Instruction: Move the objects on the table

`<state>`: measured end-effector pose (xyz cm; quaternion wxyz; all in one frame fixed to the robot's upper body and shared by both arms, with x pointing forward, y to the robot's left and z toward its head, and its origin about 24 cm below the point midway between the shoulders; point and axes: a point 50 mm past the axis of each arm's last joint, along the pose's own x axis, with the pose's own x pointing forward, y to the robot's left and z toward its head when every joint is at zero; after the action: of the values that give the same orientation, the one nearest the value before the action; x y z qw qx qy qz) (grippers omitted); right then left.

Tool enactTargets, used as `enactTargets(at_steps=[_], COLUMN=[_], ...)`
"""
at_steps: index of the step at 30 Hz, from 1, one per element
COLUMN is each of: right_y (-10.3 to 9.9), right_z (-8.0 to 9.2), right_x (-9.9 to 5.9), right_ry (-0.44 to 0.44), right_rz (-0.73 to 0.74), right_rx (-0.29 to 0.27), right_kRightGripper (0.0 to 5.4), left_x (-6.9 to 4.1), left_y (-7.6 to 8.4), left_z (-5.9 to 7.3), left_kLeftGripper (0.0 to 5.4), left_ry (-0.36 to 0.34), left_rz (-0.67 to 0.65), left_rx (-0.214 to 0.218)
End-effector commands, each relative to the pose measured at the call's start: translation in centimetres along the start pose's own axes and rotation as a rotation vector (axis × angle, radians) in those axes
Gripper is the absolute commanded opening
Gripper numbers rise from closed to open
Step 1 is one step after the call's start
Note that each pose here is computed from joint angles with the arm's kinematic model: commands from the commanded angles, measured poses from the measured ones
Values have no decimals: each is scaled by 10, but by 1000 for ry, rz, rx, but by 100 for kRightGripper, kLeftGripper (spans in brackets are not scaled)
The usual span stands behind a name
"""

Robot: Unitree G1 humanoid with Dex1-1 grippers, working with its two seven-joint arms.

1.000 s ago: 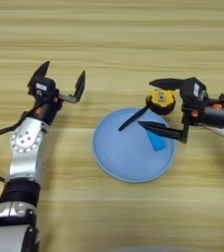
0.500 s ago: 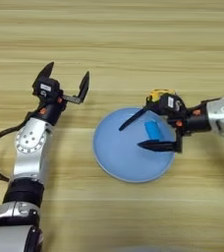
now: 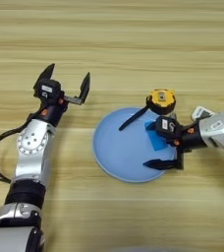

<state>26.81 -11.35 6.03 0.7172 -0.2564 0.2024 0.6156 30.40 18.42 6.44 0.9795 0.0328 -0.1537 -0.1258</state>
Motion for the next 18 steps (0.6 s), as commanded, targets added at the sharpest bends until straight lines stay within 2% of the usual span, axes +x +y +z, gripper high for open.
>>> enactTargets(at_steps=[1,7,14,18], right_y=[-2,-2,-3,0], right_z=[-13,-24,-32,-39], right_x=[1,-2,-14,-23], right_ry=[58,118,183,215], right_rz=[-1,39,63,90], right_rx=[-3,-29,-74,-75], right_kRightGripper=[536,536,536,536], left_x=[-1,-1,-1,0], left_y=[-3,-2,-3,-3], left_z=[-2,-2,-1,-1], left_kLeftGripper=[540,540,540,540], left_ry=[7,7,7,6], left_rz=[-10,-11,-13,-13], left_rx=[1,4,2,3])
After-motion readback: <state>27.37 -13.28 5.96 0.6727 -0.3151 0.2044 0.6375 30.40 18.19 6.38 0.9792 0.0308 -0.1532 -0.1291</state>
